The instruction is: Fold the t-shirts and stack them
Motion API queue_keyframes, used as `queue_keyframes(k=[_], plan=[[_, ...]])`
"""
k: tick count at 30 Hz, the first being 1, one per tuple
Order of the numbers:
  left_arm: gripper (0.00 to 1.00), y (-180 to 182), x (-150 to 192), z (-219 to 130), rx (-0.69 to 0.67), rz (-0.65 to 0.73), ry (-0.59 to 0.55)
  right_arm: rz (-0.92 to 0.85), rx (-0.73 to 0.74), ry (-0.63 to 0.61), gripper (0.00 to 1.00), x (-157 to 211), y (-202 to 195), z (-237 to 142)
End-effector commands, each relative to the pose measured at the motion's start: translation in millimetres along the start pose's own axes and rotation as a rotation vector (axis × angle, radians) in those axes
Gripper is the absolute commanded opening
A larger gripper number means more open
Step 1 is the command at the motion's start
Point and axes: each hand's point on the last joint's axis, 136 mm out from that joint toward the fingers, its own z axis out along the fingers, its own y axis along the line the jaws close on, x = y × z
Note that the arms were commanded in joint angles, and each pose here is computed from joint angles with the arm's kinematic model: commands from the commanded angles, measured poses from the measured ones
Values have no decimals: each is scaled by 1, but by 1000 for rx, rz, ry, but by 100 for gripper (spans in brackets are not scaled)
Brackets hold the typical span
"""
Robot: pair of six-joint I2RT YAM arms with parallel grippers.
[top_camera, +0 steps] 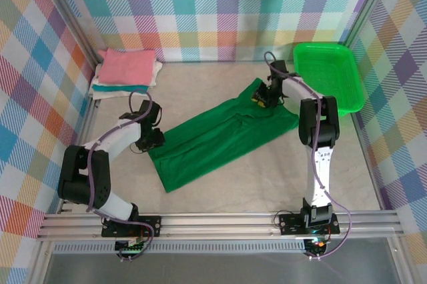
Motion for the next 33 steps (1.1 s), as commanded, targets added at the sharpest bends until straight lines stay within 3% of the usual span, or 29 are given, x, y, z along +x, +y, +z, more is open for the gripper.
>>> queue_keyframes(k=[1, 8, 14, 20, 26, 33], plan=[[27, -8, -7, -4, 0, 37, -7, -107, -12, 24, 33, 14, 24, -22], [33, -44, -17, 12, -23, 294, 8, -192, -74, 149, 34, 88, 47, -23], [35, -44, -24, 39, -88, 319, 47, -147, -27, 177, 34, 110, 29, -22], [35, -21, -27, 70, -102, 174, 114, -58, 81, 169, 33, 113, 2, -8], [34, 0, -8, 63, -139, 104, 135, -37, 119, 176, 33, 101, -4, 21], [34, 2, 51, 44, -77, 43, 193, -137, -33, 148, 33, 57, 52, 54]])
